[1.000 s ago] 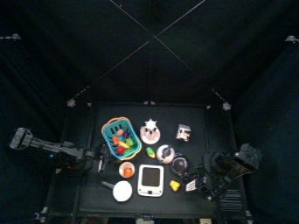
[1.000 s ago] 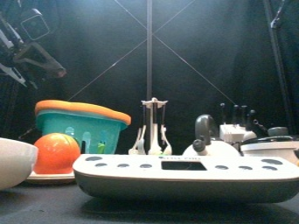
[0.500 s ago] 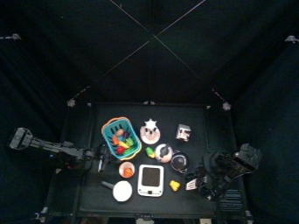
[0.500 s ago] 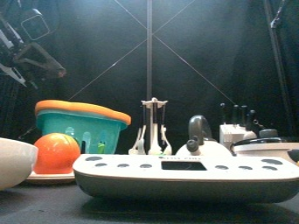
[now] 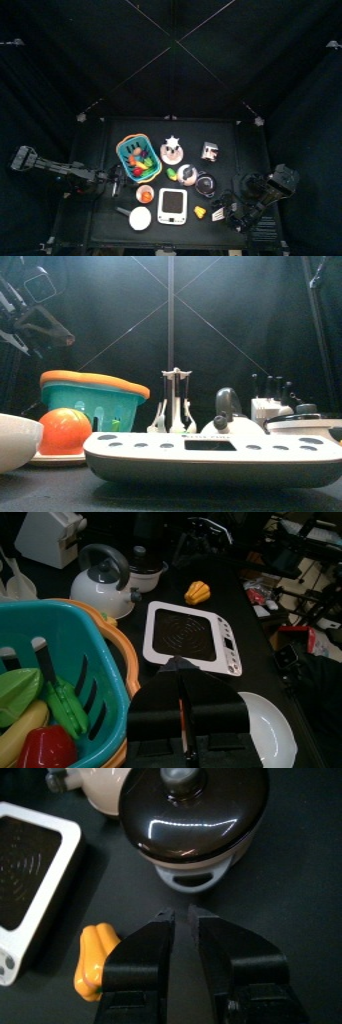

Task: Grab pot handle

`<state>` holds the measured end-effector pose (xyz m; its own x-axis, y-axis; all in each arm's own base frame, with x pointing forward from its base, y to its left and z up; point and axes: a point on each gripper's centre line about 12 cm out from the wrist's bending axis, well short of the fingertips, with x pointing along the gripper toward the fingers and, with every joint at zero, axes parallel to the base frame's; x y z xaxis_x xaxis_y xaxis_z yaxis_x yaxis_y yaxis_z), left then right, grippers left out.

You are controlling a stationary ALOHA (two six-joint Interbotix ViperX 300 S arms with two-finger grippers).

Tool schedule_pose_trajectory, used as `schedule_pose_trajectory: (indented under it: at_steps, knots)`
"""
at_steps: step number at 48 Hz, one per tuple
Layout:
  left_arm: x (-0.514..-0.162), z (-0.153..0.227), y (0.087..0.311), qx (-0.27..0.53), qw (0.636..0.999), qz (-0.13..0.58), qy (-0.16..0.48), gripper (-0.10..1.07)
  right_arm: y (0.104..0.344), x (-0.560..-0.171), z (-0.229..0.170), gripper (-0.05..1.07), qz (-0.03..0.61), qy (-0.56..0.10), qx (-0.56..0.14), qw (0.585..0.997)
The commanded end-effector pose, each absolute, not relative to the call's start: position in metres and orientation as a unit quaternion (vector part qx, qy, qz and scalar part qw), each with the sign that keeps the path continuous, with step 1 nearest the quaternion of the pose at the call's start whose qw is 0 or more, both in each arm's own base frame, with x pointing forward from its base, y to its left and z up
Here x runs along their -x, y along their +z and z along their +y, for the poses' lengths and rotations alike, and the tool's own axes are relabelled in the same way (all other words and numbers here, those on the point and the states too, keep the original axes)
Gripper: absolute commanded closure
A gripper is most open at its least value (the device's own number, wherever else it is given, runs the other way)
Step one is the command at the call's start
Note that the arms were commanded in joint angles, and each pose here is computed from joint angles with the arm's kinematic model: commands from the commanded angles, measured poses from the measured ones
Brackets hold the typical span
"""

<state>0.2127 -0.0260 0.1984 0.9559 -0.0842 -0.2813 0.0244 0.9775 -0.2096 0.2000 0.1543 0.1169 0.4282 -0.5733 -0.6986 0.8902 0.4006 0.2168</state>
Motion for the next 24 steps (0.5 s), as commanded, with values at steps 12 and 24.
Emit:
schedule_pose_trajectory:
  at_steps: [12, 24]
  knots:
    - [-0.215, -0.026, 0.203, 0.103, 0.985, 0.138, -0.027, 0.81, 0.13, -0.216, 0.152, 0.4, 0.314, -0.485, -0.215, 0.787]
    - [-0.215, -0.025, 0.201, 0.103, 0.984, 0.14, -0.026, 0.81, 0.123, -0.223, 0.159, 0.4, 0.361, -0.479, -0.132, 0.789]
